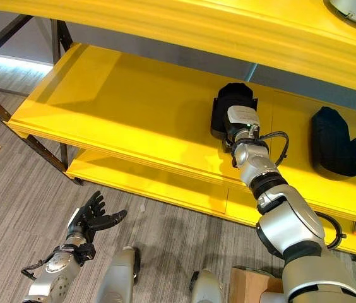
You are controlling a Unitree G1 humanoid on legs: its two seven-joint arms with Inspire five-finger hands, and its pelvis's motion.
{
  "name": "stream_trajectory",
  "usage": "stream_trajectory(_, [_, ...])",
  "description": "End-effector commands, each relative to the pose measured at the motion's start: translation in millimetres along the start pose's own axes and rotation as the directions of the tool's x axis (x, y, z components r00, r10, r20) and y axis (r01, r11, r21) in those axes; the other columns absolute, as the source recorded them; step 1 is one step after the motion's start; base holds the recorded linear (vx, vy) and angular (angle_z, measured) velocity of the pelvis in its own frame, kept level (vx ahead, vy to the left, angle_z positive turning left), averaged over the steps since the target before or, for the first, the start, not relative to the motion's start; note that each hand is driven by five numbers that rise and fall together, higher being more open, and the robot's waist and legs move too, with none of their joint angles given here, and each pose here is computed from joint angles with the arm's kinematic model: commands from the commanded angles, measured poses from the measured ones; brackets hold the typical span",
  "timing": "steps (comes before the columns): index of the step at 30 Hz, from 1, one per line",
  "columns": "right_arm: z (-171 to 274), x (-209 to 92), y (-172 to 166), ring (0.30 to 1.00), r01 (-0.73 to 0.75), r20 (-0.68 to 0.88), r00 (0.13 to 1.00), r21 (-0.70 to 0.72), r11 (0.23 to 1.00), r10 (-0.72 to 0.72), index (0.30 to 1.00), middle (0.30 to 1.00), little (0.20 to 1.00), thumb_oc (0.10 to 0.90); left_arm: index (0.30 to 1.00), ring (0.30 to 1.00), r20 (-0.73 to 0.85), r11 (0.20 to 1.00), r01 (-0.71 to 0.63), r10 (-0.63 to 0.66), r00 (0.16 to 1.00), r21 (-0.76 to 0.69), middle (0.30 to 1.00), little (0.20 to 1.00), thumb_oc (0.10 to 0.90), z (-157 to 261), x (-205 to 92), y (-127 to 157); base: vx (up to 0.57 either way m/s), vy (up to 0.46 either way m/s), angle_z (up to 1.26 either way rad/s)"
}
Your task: Move parts from the plastic box to the shelf.
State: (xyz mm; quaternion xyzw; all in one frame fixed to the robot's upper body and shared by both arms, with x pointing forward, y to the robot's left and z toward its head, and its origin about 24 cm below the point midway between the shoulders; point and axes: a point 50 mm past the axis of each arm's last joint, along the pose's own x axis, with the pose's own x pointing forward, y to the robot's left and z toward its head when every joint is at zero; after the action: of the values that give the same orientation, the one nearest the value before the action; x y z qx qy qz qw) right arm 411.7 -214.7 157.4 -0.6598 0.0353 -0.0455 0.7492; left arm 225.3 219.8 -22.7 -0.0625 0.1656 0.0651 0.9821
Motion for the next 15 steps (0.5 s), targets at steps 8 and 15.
stream_trajectory(8, [-2.9, 9.4, -51.6, 0.3, 0.149, -0.02, 0.989, -0.054, 0.987, -0.15, 0.3, 0.3, 0.3, 0.4, 1.0, 1.0, 0.175, 0.997, 0.073, -0.077, 0.982, 0.026, 1.0, 1.0, 0.9, 34.4, 2.7, -10.9, 0.0, -0.006, 0.02])
stream_trajectory(15, [-15.2, 8.2, -40.7, 0.3, 0.103, -0.068, 0.992, -0.079, 0.992, -0.108, 0.3, 0.3, 0.3, 0.4, 1.0, 1.0, 0.17, 0.996, 0.085, -0.091, 0.981, 0.038, 1.0, 1.0, 0.9, 33.9, 3.3, -13.1, 0.0, -0.002, 0.02])
